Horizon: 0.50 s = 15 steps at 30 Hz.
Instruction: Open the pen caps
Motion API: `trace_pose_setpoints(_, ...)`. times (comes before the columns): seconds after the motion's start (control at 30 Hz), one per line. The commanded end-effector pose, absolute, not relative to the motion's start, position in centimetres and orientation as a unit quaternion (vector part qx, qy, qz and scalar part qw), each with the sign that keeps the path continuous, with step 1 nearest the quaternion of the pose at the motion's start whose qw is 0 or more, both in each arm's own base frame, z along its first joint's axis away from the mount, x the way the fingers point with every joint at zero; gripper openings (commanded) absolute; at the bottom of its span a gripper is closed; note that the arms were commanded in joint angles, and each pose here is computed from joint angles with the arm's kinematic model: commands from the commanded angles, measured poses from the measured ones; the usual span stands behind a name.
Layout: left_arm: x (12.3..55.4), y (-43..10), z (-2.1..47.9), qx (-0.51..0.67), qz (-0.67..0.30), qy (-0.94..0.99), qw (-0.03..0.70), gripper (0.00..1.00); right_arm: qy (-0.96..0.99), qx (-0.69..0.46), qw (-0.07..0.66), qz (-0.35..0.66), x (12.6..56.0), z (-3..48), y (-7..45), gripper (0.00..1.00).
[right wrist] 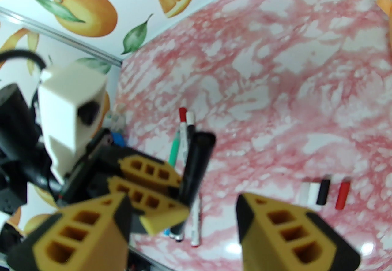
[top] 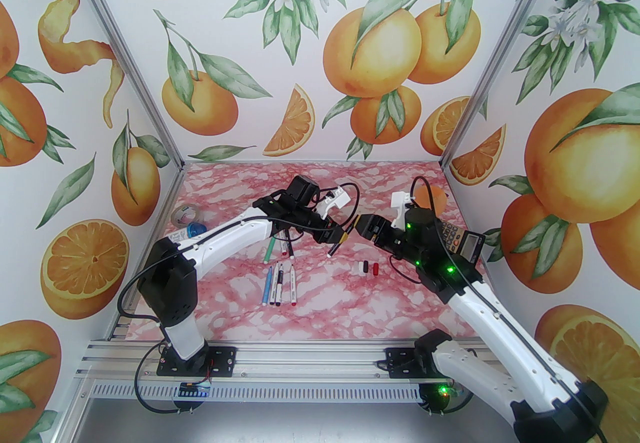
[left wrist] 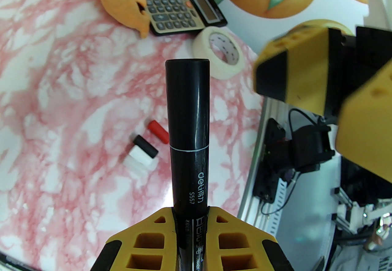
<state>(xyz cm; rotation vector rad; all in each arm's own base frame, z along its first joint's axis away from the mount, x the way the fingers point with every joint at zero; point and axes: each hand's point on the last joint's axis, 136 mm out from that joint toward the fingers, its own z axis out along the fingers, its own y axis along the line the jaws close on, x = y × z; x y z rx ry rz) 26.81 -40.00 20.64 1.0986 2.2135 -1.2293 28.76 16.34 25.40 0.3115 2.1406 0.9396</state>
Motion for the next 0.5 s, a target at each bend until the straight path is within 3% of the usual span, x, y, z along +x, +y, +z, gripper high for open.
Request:
trace_pose_setpoints(0.0,25.3,-40.8,21.7,0.412,-0.464,0.761,0.191,0.11,0.825,0.140,0.410,0.363,29.9,26.5,16.0,0.59)
trace_pose_setpoints(0.47,24.3,-41.5,22.7,0.407,-0.496,0.743,0.190,0.11,0.826,0.157,0.410,0.353,30.6,25.0,15.8,0.50)
